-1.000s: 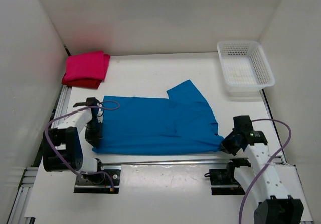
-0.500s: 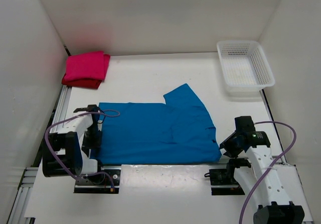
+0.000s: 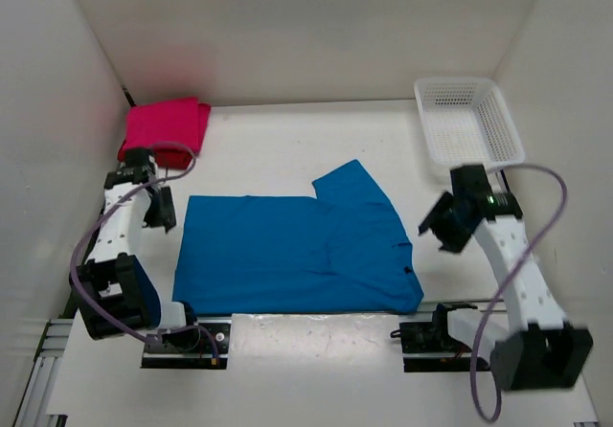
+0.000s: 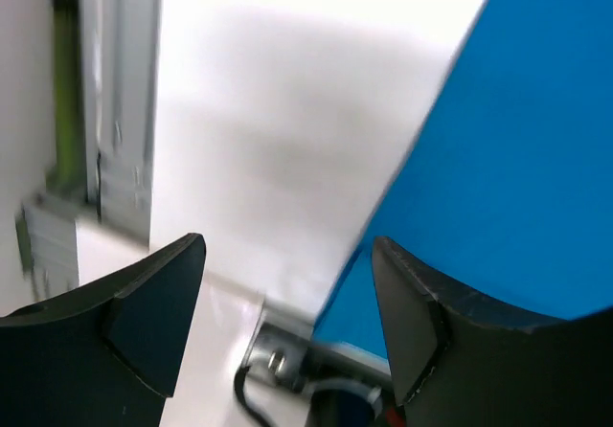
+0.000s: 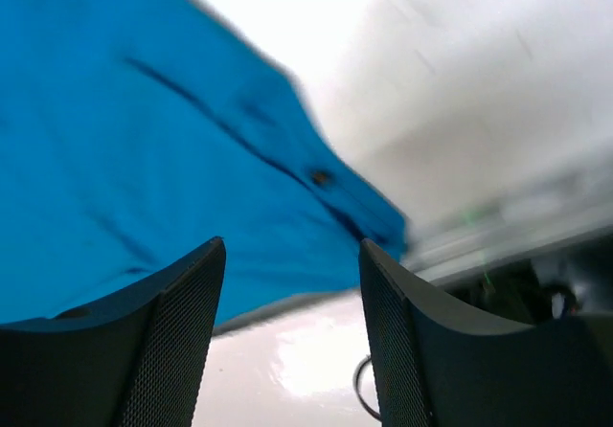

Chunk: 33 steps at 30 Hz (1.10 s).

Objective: Fold and stack the t-shirts
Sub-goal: Grap the side of the flattened tshirt closest away from the robot with both arms

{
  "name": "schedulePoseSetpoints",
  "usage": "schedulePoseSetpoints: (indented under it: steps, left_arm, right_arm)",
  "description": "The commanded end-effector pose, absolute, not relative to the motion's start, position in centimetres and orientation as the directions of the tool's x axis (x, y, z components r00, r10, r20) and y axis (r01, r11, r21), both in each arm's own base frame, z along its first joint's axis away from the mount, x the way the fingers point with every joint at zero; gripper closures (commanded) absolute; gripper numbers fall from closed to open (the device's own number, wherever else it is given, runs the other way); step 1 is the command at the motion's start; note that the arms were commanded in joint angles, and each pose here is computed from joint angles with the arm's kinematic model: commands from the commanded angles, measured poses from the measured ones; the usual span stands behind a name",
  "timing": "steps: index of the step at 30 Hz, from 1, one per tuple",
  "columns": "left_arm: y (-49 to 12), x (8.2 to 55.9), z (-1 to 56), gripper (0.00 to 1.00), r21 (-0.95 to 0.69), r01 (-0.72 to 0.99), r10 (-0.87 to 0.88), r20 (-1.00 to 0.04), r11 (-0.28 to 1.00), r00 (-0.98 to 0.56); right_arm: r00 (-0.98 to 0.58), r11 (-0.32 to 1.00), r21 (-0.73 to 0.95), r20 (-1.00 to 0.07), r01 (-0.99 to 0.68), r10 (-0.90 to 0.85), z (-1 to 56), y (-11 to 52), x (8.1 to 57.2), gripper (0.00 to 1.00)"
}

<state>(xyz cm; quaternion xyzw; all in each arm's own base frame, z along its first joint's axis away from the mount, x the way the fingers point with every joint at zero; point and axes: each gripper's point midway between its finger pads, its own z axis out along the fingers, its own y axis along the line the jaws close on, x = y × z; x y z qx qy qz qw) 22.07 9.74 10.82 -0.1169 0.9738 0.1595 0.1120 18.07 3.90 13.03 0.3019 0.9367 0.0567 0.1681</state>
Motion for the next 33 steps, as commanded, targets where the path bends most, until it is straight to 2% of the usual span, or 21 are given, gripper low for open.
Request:
schedulePoseSetpoints:
  steps: [1, 3, 6, 7, 8, 9, 10, 11, 12, 13, 15, 18, 22, 25, 26, 28, 29, 33]
  left_arm:
    - [9.0, 27.6, 13.8, 0.19, 0.159, -0.276, -0.188, -0.422, 0.948, -0.887]
    - [8.6, 30.1, 13.8, 0.19, 0.110, -0.256, -0.188, -0.424, 0.960, -0.886]
    - [8.8, 33.0, 12.5, 0.19, 0.092, -0.246, -0.189, -0.404, 0.965, -0.895]
    - [8.8, 33.9, 12.2, 0.19, 0.081, -0.242, -0.189, -0.408, 0.967, -0.893]
    - [8.6, 34.4, 11.0, 0.19, 0.067, -0.233, -0.192, -0.378, 0.970, -0.906]
    - [8.7, 35.7, 11.2, 0.19, 0.058, -0.232, -0.189, -0.404, 0.971, -0.895]
    - [8.4, 36.0, 10.6, 0.19, 0.040, -0.224, -0.190, -0.400, 0.974, -0.897]
    - [8.0, 36.8, 10.6, 0.19, 0.028, -0.210, -0.181, -0.408, 0.977, -0.895]
    - [7.8, 37.4, 10.1, 0.19, 0.014, -0.204, -0.181, -0.404, 0.979, -0.896]
    - [7.7, 37.8, 9.7, 0.19, 0.003, -0.199, -0.181, -0.407, 0.980, -0.895]
    - [7.6, 38.5, 8.9, 0.19, -0.007, -0.195, -0.181, -0.407, 0.981, -0.895]
    - [7.4, 39.1, 7.5, 0.19, -0.024, -0.188, -0.182, -0.390, 0.982, -0.902]
    - [7.1, 40.4, 6.2, 0.18, -0.035, -0.175, -0.175, -0.382, 0.984, -0.908]
    - [6.7, 40.6, 5.0, 0.17, -0.059, -0.167, -0.177, -0.353, 0.984, -0.919]
    - [6.1, 41.0, 5.2, 0.17, -0.071, -0.151, -0.167, -0.362, 0.986, -0.917]
    - [5.0, 40.9, 4.1, 0.17, -0.081, -0.129, -0.148, -0.335, 0.988, -0.931]
    - [5.2, 40.9, 4.1, 0.17, -0.069, -0.133, -0.148, -0.334, 0.989, -0.931]
    - [4.0, 39.7, 1.8, 0.17, -0.044, -0.107, -0.115, -0.270, 0.993, -0.956]
  right_arm:
    - [-0.838, 0.921, 0.208, -0.384, 0.330, 0.387, 15.7, 5.8, 25.5, 0.36]
    - [-0.862, 0.958, 0.183, -0.422, 0.220, 0.279, 17.5, 8.1, 31.1, 0.31]
    - [-0.887, 0.973, 0.165, -0.408, 0.161, 0.216, 17.5, 11.4, 37.8, 0.30]
    - [-0.924, 0.978, 0.141, -0.331, 0.154, 0.193, 14.1, 12.7, 39.6, 0.30]
    - [-0.924, 0.978, 0.140, -0.329, 0.154, 0.192, 13.6, 13.2, 41.2, 0.30]
    - [-0.903, 0.974, 0.171, -0.380, 0.146, 0.202, 15.1, 14.5, 44.0, 0.30]
    - [-0.900, 0.967, 0.189, -0.370, 0.171, 0.231, 14.2, 15.2, 45.4, 0.30]
    - [-0.920, 0.964, 0.182, -0.307, 0.196, 0.245, 10.5, 15.9, 46.5, 0.30]
    - [-0.904, 0.953, 0.227, -0.335, 0.198, 0.268, 11.0, 16.9, 48.4, 0.30]
    - [-0.904, 0.941, 0.262, -0.313, 0.214, 0.293, 8.3, 18.0, 49.8, 0.30]
    - [-0.896, 0.926, 0.307, -0.310, 0.221, 0.317, 6.8, 19.6, 51.2, 0.30]
    - [-0.875, 0.921, 0.290, -0.333, 0.260, 0.352, 4.9, 20.2, 52.3, 0.30]
    - [-0.890, 0.939, 0.248, -0.330, 0.239, 0.314, 2.8, 21.6, 51.4, 0.31]
    - [-0.907, 0.953, 0.202, -0.313, 0.226, 0.281, 1.6, 21.2, 50.1, 0.44]
    - [-0.914, 0.955, 0.188, -0.295, 0.231, 0.279, 1.1, 21.0, 49.5, 0.55]
    - [-0.916, 0.956, 0.173, -0.289, 0.235, 0.278, 0.8, 20.6, 49.1, 0.65]
    - [-0.920, 0.960, 0.157, -0.286, 0.231, 0.268, 0.4, 20.3, 48.8, 0.75]
    - [-0.916, 0.961, 0.166, -0.304, 0.220, 0.262, 1.5, 20.4, 49.0, 0.92]
